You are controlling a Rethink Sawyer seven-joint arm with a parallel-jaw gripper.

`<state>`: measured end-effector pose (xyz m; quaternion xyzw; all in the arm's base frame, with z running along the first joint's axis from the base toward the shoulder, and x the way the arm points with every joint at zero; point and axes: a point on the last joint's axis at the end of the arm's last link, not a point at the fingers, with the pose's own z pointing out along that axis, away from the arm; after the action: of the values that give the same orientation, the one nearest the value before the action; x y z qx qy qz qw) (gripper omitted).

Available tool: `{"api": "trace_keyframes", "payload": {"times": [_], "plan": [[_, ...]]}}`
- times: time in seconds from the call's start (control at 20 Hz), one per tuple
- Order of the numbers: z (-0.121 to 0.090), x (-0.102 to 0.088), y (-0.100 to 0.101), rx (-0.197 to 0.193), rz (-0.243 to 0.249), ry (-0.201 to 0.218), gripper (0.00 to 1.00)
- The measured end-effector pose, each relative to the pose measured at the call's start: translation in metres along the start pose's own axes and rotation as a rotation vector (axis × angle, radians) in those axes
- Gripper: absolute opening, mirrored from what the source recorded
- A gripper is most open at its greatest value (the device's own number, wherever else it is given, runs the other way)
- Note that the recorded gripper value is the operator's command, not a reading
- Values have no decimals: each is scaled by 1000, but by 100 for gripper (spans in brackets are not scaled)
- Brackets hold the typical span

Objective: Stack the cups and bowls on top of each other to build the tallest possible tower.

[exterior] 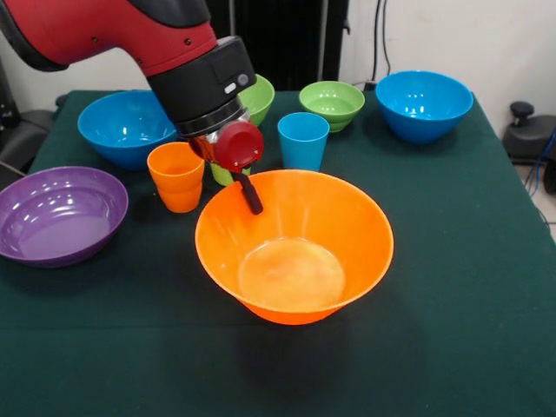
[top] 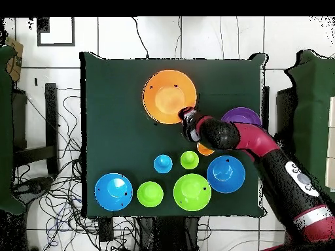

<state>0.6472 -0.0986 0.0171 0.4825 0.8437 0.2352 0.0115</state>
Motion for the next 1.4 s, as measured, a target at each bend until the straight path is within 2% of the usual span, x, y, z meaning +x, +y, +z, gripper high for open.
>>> {"api": "trace_keyframes", "payload": {"times": [0.3, 0.7, 0.75, 0.95, 1.4], "plan": [[-1, 5, 5, 16, -18, 3, 0], [-11, 10, -1, 114, -41, 20, 0], [-15, 9, -4, 144, -45, 21, 0], [-19, 10, -8, 177, -49, 20, 0], [-19, 10, -10, 187, -50, 18, 0]]}}
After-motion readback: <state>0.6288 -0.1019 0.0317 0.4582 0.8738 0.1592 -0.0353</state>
